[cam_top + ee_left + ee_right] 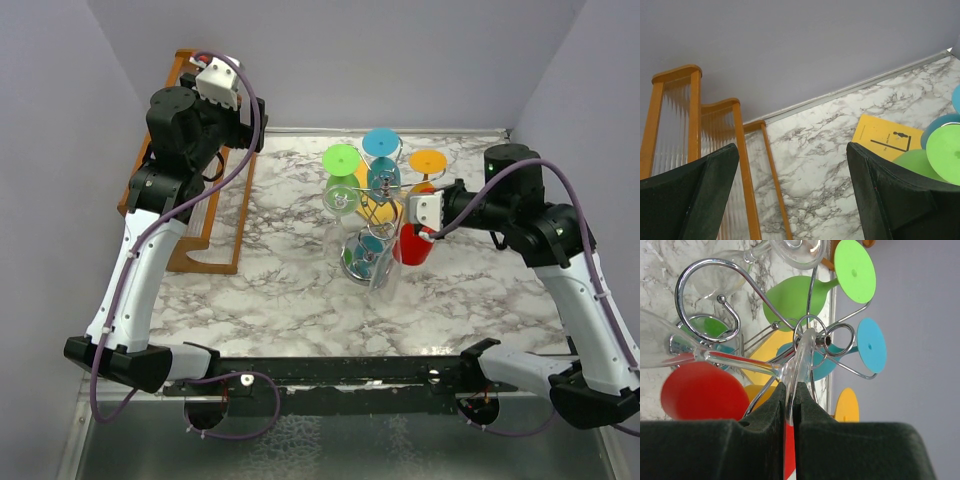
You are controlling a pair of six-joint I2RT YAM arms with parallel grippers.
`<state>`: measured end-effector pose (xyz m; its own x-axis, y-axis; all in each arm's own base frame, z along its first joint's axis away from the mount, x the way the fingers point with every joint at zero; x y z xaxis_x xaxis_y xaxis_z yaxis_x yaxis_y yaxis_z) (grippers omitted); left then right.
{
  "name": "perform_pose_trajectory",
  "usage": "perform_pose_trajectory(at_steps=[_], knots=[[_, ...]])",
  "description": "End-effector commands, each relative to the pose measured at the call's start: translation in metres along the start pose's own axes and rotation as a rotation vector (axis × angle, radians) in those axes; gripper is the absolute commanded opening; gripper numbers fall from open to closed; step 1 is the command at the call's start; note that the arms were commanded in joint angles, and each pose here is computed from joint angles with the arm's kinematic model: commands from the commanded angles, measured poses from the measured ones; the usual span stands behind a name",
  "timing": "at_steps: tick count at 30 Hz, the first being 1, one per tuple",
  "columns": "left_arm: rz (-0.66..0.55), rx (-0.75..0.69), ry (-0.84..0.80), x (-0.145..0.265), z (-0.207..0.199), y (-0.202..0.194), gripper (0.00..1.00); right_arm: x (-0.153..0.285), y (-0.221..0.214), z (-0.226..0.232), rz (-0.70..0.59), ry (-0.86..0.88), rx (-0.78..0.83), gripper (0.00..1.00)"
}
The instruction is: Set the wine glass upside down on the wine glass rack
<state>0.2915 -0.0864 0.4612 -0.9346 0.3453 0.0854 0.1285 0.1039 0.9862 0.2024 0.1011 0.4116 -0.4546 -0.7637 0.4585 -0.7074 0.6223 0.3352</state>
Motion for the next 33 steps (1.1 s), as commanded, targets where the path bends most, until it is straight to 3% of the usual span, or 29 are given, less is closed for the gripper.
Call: perform_pose_trajectory(at_steps=[1,33], knots=[[-0.046,-0.015,0.0,0.0,0.001,0.01,0.92,-0.003,0.002,-0.011,-0.007,-0.046,0.034,0.01],[-0.04,-0.022,-0.017,0.0,0.002,0.007,0.92,-0.023,0.02,-0.024,-0.217,-0.009,0.042,0.01]])
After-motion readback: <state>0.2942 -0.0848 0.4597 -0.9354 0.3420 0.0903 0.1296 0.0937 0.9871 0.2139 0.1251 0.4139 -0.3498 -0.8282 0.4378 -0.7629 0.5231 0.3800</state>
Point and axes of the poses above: each gripper's point midway between its finger pads, its own x axis back along the fingers, its own z axis along the line the jaws close on, y = z × x, the point moved 10 cm from there along x, back along the fingers, and after that the axes turned 13 degrees about x, right-handed, at the moved point
